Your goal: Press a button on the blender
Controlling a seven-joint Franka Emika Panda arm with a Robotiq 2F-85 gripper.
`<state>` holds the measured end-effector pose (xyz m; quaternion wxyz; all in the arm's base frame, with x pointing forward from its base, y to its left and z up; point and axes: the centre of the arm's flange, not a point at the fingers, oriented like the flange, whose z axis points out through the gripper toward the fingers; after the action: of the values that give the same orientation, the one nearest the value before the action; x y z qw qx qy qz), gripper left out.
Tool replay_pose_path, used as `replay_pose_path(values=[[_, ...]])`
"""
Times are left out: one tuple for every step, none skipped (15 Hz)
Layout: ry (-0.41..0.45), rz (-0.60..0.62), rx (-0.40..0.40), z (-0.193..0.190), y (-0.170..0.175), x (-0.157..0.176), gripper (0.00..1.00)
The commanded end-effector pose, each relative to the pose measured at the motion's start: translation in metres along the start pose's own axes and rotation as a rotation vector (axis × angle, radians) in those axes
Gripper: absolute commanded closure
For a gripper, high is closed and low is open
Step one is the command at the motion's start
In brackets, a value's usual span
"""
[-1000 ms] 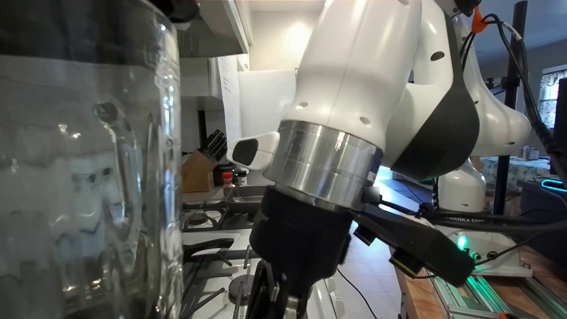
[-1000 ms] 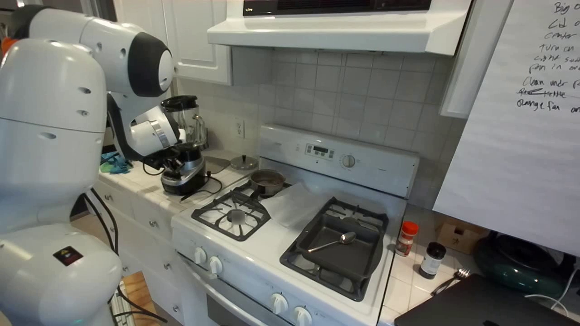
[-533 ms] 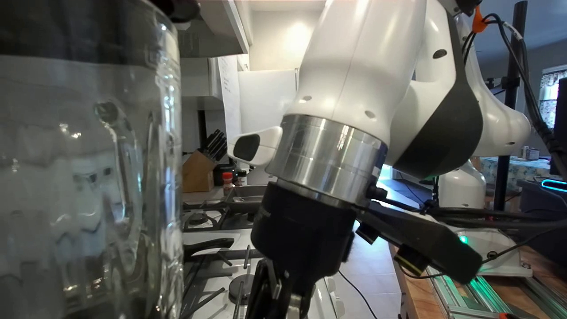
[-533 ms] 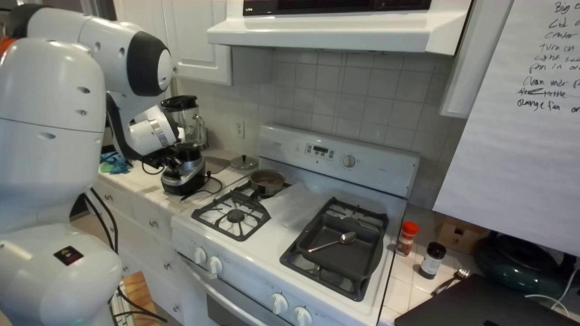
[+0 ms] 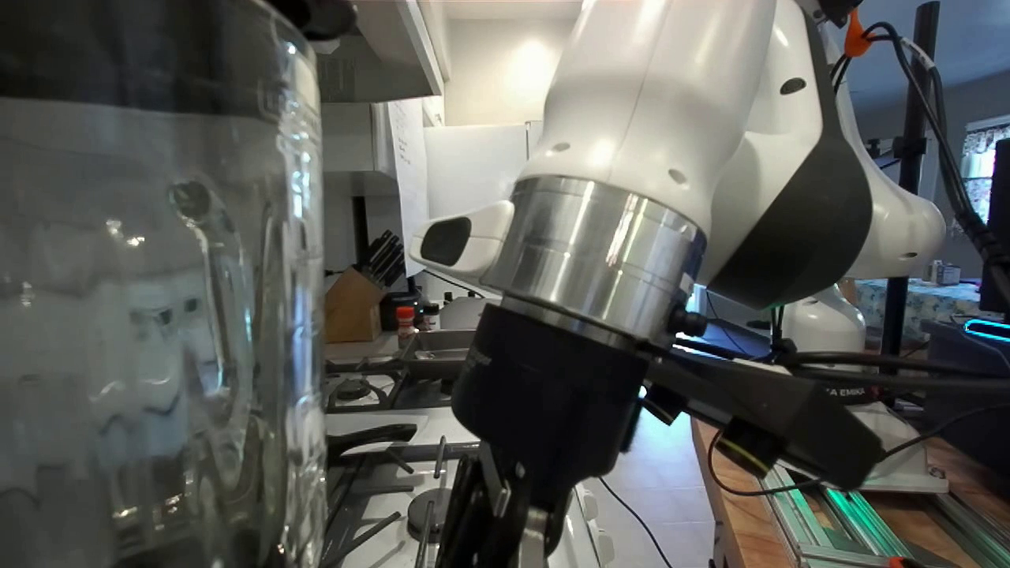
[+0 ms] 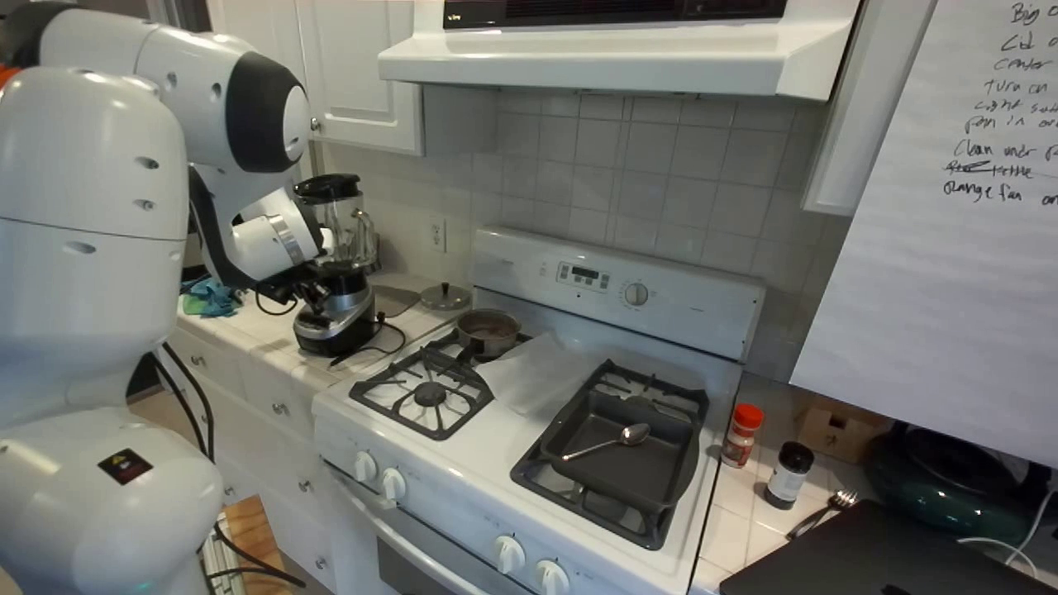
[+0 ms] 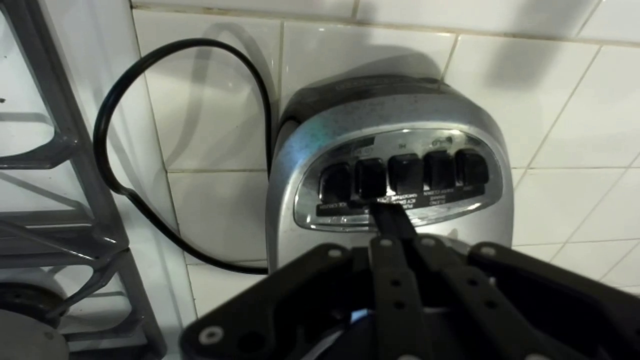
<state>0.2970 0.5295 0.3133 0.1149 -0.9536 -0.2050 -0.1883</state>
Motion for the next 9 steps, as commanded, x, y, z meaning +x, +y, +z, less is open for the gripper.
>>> replay_pose_path(values=[[0.0, -0.006, -0.018, -0.004, 0.005, -0.0047, 1.0], [-0.002, -0.011, -0.024, -0.0038, 0.0057, -0.0053, 1.0], [-0.004, -0.016, -0.031, -0.0033, 0.0064, -0.0058, 1.0], [0.0, -0.02, -0.047, -0.0029, 0.0082, -0.0056, 1.0], [-0.007, -0.016, -0.045, -0.0025, 0.009, -0.0056, 1.0], [-0.01, -0.017, -0.049, -0.0016, 0.0102, -0.006, 1.0], [-0.019, -0.016, -0.053, 0.0001, 0.0114, -0.007, 1.0], [-0.019, -0.022, -0.069, 0.0019, 0.0135, -0.0079, 1.0], [-0.023, -0.02, -0.073, 0.0031, 0.0146, -0.0087, 1.0]])
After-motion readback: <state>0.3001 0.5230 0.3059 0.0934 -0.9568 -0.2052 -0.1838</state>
